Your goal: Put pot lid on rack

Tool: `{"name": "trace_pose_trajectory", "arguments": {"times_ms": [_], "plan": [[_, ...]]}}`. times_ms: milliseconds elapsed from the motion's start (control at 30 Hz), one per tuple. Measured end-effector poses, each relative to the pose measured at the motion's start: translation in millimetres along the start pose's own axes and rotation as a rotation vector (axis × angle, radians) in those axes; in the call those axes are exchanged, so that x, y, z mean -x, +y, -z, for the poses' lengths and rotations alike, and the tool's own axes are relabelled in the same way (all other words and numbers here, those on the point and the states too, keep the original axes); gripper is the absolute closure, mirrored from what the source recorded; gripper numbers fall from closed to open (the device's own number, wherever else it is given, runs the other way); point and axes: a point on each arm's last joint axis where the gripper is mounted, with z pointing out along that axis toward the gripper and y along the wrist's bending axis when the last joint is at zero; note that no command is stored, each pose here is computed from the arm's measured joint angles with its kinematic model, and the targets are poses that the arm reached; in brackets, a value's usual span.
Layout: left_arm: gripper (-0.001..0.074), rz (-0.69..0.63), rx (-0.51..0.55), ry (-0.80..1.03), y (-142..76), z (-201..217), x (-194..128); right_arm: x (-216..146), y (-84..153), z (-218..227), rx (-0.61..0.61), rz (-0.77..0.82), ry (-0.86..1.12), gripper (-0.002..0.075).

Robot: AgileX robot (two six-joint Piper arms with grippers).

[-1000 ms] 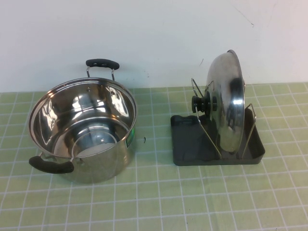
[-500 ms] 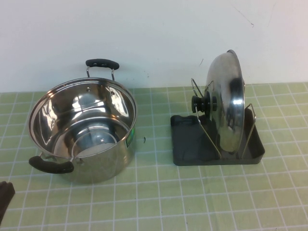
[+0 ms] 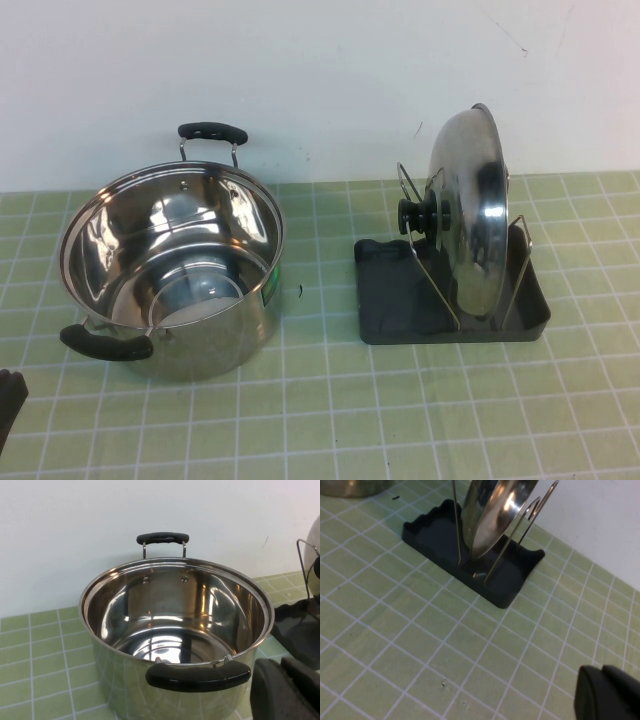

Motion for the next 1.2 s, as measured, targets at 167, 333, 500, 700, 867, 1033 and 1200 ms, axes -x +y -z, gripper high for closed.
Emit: {"name": "trace_pose_trajectory", "arguments": {"times_ms": [167,333,500,700,867,1033,1200], "plan": [[0.0736,0.005,0.0,0.0,0.0,0.0,0.0,0.0,0.0,0.0,0.0,0.0,0.0,0.0727],[0.0736,0.005,0.0,0.0,0.0,0.0,0.0,0.0,0.0,0.0,0.0,0.0,0.0,0.0727],[0.0736,0.002,0.036,0.002,3.5,-0.1,-2.0,0.0,0.0,0.0,0.0,0.0,0.0,0.0727],[0.0736,0.017,0.095,-0.01,14.5,12.1,-4.4,0.0,0.0,0.0,0.0,0.0,0.0,0.0727],[0.0736,-0.005,0.089,0.01,16.9,32.3,-10.9,0.0,0.0,0.0,0.0,0.0,0.0,0.0727],[0.0736,0.065,0.141,0.078,11.6,37.6,-26.2,0.0,0.0,0.0,0.0,0.0,0.0,0.0727],[0.0736,0.098,0.204,0.076,7.6,27.3,-46.8,0.0,0.0,0.0,0.0,0.0,0.0,0.0727]]}}
